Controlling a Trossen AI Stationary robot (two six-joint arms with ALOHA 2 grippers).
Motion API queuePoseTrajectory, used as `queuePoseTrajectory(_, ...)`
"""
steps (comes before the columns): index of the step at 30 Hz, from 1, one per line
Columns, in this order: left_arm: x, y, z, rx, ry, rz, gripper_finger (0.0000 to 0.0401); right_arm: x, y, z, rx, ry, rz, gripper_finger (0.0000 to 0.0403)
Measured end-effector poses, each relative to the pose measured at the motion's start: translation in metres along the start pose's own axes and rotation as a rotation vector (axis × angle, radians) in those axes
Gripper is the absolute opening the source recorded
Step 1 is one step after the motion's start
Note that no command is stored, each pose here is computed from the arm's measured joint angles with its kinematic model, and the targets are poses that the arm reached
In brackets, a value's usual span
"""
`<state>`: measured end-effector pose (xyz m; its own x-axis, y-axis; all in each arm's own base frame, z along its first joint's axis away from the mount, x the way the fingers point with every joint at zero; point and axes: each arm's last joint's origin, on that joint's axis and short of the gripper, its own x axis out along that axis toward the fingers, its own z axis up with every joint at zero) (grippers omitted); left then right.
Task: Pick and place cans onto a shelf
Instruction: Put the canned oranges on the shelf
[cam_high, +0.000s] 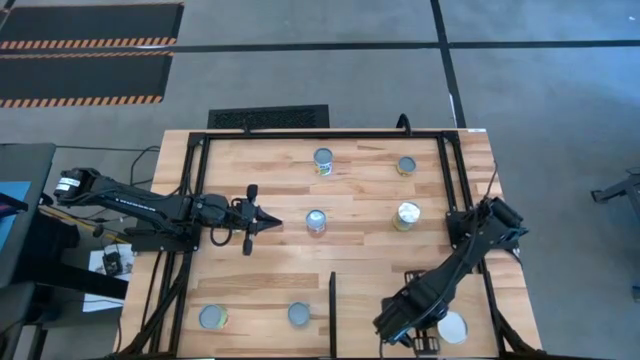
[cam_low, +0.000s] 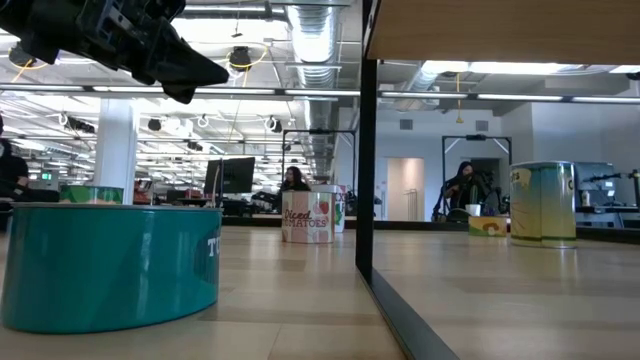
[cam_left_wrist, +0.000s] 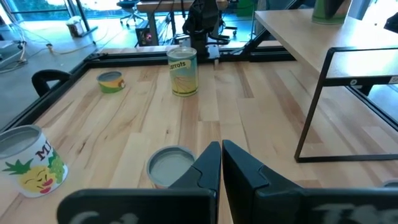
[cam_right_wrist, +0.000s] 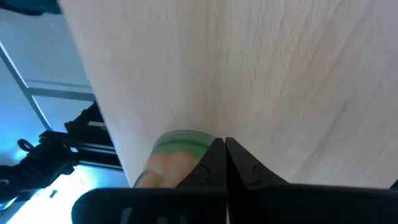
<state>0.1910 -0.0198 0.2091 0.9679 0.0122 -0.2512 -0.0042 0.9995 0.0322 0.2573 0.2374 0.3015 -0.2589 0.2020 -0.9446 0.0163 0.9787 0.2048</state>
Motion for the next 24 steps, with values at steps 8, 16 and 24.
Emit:
queuePoseTrajectory(8,0.0,0.001,0.0,-0.002,0.0,0.02,0.0006,-0.004,-0.004,-0.005,-0.041,-0.04,-0.03,0.0004)
queuePoseTrajectory(16,0.0,0.001,0.0,-0.003,0.0,0.033,0.0006,0.017,-0.009,-0.006,-0.077,0.087,-0.011,0.0004)
queuePoseTrajectory(24,0.0,0.002,0.0,0.001,0.0,0.055,0.0006,0.015,-0.01,-0.005,-0.067,0.083,-0.007,0.0004)
